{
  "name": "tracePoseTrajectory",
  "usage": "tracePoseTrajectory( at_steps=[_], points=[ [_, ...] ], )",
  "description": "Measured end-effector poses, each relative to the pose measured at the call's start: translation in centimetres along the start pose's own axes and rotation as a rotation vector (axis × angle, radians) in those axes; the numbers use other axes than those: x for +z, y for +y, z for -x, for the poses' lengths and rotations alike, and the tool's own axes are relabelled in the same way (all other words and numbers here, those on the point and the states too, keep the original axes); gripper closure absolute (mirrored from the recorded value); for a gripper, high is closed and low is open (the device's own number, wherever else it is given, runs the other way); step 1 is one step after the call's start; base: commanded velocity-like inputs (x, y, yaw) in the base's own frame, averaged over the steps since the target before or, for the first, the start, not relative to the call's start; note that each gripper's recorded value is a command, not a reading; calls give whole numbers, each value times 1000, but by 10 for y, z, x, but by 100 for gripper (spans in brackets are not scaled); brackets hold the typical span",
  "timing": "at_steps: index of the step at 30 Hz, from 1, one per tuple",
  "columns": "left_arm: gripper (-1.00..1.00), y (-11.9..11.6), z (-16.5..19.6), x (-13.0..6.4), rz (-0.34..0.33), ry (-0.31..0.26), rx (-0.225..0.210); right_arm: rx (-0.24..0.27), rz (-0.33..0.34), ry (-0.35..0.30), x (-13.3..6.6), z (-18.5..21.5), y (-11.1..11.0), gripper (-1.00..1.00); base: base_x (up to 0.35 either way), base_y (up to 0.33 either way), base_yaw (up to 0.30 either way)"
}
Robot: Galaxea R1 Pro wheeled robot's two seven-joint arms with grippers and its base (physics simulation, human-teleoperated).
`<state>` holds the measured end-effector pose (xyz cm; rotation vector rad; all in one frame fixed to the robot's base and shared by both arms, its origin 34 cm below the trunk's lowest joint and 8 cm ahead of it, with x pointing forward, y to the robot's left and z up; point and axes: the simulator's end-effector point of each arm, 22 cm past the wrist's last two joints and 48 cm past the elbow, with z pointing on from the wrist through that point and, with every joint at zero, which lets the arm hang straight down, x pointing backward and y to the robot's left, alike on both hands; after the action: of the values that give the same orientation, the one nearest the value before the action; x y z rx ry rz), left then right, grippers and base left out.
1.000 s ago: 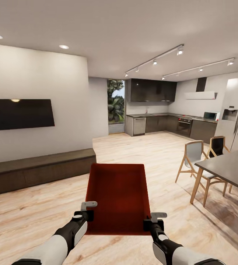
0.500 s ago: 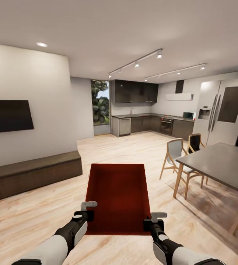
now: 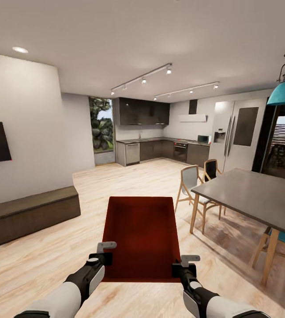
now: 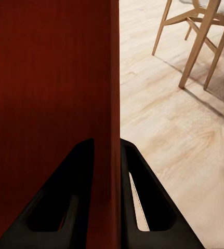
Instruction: Move the two storage containers from the living room to the garage. In the garage, place one container on the floor and stack the other container on top of it (either order is fine).
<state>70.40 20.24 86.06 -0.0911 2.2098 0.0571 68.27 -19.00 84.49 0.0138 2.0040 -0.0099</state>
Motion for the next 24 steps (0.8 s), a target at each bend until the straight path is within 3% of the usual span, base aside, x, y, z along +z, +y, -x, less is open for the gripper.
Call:
tracePoseTrajectory(
  at_steps=[11, 18, 24],
  points=[
    [100, 0, 6, -3, 0, -11, -1, -1, -2, -11, -2, 6, 0, 100, 0, 0, -255],
    [100, 1, 7, -3, 1, -14, -1, -2, -3, -13, -2, 7, 1, 100, 0, 0, -59],
    [100, 0, 6, -3, 0, -12, -2, -1, 0, -11, -2, 6, 0, 100, 0, 0, -204]
  ],
)
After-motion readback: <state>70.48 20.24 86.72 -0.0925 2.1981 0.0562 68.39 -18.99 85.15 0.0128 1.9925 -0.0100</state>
